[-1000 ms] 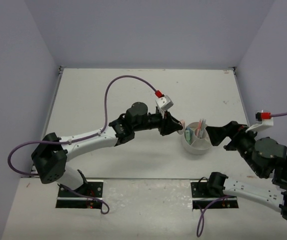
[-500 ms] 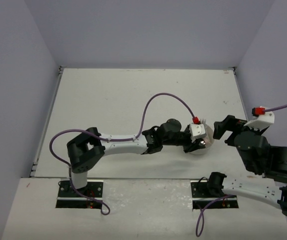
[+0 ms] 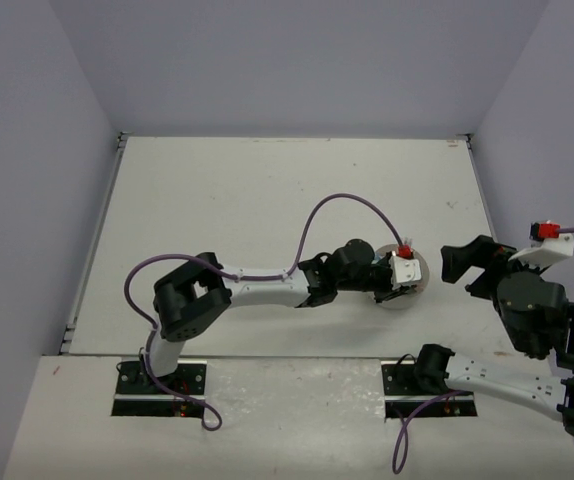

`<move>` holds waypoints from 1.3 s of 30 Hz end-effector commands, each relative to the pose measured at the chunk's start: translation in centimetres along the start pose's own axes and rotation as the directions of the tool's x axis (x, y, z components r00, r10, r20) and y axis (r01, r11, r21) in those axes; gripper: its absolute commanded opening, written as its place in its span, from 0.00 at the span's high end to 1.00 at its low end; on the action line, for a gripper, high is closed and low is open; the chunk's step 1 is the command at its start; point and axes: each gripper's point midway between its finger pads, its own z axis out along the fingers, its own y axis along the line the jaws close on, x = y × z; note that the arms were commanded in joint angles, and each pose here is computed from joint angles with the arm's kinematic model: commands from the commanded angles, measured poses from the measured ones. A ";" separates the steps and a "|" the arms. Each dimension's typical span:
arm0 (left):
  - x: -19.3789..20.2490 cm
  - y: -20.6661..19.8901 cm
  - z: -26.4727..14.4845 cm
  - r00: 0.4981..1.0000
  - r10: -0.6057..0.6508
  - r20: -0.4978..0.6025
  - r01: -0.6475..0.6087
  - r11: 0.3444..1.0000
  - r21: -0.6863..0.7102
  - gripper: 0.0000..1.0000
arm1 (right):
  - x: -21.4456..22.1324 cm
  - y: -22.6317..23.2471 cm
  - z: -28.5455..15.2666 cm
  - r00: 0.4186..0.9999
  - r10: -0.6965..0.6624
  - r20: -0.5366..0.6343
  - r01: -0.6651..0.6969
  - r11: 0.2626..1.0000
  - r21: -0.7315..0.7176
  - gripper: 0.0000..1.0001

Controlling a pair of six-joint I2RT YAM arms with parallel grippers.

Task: Sort the stationery into containers
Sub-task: Place the stapler in the storage box, then reset both arms

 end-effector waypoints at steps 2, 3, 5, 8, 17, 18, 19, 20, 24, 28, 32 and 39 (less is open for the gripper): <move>-0.9 1.0 1.2 0.997 0.072 0.026 -0.072 0.997 -0.025 0.86 | 0.3 -0.7 0.0 1.000 -0.017 0.005 0.017 1.000 0.012 0.01; -0.8 1.0 1.2 0.997 0.068 0.024 -0.067 0.997 -0.026 0.80 | 0.3 -0.7 0.0 1.000 -0.020 0.005 0.020 1.000 0.012 0.01; -0.6 1.2 1.1 0.998 0.063 0.020 -0.062 0.997 -0.043 0.60 | 0.4 -0.7 0.0 1.000 -0.025 0.001 0.025 1.000 0.008 0.01; -0.5 1.7 0.5 0.998 0.058 0.017 -0.056 0.995 -0.078 0.50 | 0.5 -0.7 0.0 0.999 -0.031 -0.006 0.031 1.000 0.003 0.01; -6.5 2.2 -4.0 0.990 0.005 0.143 0.020 0.985 -0.173 0.29 | -0.2 -1.3 -0.2 0.999 -0.046 0.024 0.046 0.999 0.009 0.01; -6.8 2.5 -4.4 0.989 -0.012 0.148 0.042 0.980 -0.197 0.28 | -0.2 -1.4 -0.2 0.997 -0.071 0.026 0.071 0.997 0.005 0.01; -7.3 2.9 -4.9 0.988 -0.028 0.153 0.062 0.973 -0.224 0.26 | -0.3 -1.4 -0.2 0.996 -0.080 0.032 0.080 0.997 -0.003 0.01; -7.9 3.6 -5.5 0.986 -0.045 0.161 0.087 0.961 -0.261 0.24 | -0.3 -1.3 -0.2 0.997 -0.068 0.036 0.068 0.998 -0.011 0.01; -8.4 8.3 -8.9 0.975 -0.159 0.154 0.217 0.830 -0.515 0.01 | -0.6 -1.9 -0.2 0.991 -0.119 0.056 0.118 0.993 0.007 0.01; -6.7 13.6 -12.5 0.937 -0.307 0.167 0.341 0.695 -0.633 0.00 | -0.9 -2.5 -0.1 0.987 -0.142 0.073 0.140 0.990 0.031 0.01; -5.6 17.9 -18.5 0.892 -0.377 0.248 0.427 0.527 -0.735 0.00 | -0.6 -2.8 0.1 0.982 -0.177 0.073 0.173 0.984 0.049 0.01; -3.7 20.0 -32.6 0.830 -0.409 0.378 0.470 0.149 -0.870 0.00 | -0.7 -4.7 0.3 0.961 -0.252 0.112 0.238 0.963 0.127 0.01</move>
